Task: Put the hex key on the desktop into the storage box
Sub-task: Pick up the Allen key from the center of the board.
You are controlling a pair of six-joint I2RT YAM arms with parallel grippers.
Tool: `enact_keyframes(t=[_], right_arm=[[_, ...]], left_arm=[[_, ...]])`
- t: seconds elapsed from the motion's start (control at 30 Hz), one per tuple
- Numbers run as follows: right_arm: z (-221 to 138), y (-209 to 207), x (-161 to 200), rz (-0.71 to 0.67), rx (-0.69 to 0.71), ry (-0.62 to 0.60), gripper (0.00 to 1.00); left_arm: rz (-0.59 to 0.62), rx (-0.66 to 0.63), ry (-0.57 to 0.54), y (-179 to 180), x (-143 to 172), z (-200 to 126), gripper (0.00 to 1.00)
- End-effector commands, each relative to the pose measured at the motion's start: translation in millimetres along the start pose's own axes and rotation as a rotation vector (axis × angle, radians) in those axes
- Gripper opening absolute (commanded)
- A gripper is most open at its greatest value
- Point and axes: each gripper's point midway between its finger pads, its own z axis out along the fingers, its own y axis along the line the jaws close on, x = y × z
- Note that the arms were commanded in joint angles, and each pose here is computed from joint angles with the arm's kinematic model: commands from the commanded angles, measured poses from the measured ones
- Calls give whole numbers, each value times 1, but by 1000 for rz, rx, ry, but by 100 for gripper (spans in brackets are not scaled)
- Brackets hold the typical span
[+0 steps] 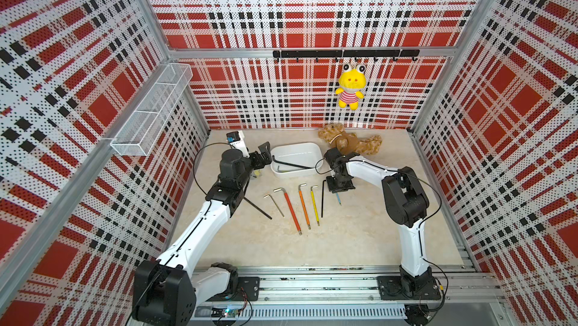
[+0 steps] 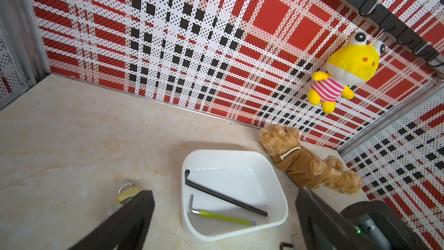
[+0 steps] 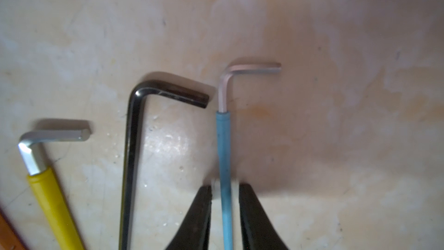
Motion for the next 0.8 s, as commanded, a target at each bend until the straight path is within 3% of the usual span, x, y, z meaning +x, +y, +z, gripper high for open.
enact_keyframes(t=[0.0, 0.07, 0.23, 0.43, 0.77], right_arm=[[14, 1, 20, -6, 18, 57, 13], [18, -1, 28, -4, 27, 76, 0], [23, -5, 40, -1, 33, 96, 0], [8, -15, 29, 7, 59, 45, 0], [-63, -25, -26, -109, 97, -184, 0]], left_arm=[[-4, 12, -31, -2, -8, -5, 99], [-2, 12, -34, -2, -9, -6, 99], [-2, 10, -37, -1, -10, -7, 99], [-5, 19, -39, -4, -13, -5, 99], [-14, 24, -53, -6, -18, -7, 99]])
